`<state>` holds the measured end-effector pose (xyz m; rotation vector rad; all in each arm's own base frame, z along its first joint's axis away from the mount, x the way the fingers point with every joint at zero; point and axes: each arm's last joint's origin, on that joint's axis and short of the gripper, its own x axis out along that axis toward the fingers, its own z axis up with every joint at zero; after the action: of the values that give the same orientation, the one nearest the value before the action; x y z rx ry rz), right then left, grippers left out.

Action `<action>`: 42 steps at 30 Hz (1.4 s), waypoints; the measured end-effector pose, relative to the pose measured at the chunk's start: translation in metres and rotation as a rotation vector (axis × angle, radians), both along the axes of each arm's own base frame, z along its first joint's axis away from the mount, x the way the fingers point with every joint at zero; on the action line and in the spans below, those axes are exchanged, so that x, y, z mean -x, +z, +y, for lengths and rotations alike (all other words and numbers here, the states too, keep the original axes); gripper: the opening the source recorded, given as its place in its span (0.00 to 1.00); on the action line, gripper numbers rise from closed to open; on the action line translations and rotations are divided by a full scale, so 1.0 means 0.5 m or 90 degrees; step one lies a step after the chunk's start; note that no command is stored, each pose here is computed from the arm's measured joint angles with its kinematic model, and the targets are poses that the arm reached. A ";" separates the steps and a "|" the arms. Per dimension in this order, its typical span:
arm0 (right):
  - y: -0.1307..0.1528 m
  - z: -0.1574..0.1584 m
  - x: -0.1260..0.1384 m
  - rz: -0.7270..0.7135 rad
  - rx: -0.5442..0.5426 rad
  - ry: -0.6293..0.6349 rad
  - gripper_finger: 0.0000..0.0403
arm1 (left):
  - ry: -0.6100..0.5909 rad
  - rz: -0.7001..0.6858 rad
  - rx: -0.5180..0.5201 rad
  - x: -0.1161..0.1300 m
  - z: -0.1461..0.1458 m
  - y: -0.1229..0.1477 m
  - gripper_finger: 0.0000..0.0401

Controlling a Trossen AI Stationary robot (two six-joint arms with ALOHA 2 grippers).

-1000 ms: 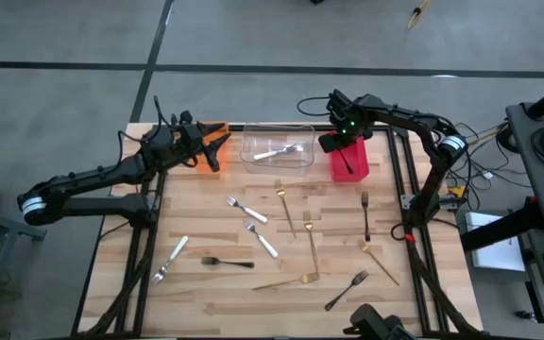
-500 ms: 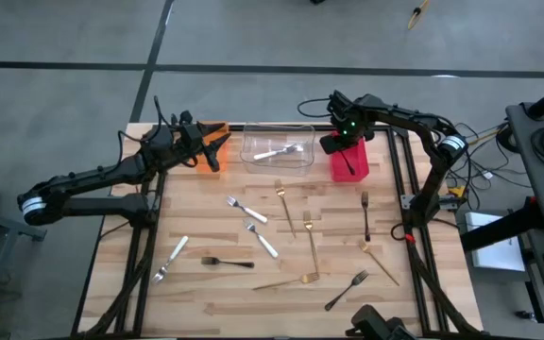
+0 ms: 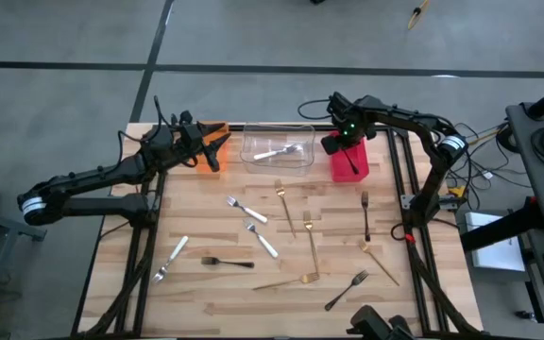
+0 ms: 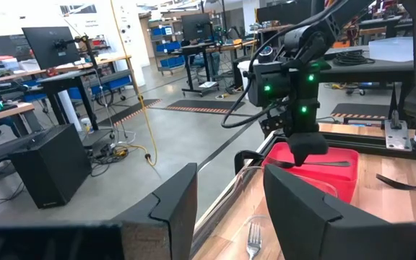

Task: Sort silverware by color (type)
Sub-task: Put the black fork into the red bin, then put the black fork into the orange bin

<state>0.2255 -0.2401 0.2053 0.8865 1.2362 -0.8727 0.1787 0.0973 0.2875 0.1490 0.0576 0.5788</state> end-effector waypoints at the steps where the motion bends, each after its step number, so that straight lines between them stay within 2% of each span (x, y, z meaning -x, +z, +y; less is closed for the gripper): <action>1: -0.002 0.000 0.000 0.001 -0.001 0.000 0.02 | 0.000 0.000 0.000 0.000 0.000 0.000 0.35; 12: -0.033 0.012 0.011 0.017 -0.018 -0.001 0.02 | 0.000 0.000 0.000 0.000 0.000 0.000 0.35; 25: -0.032 0.004 0.004 -0.010 0.005 -0.023 0.02 | 0.000 -0.001 0.000 0.000 0.000 0.000 0.35; 36: -0.030 0.003 0.003 -0.015 0.007 -0.034 0.14 | 0.000 0.000 -0.002 0.000 0.000 0.000 0.35; 42: 0.009 0.004 0.002 -0.040 0.027 -0.026 0.17 | 0.000 0.000 -0.002 0.000 0.000 0.000 0.35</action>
<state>0.2246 -0.2384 0.2098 0.9007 1.1448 -0.8946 0.1787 0.0973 0.2877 0.1515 0.0567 0.5789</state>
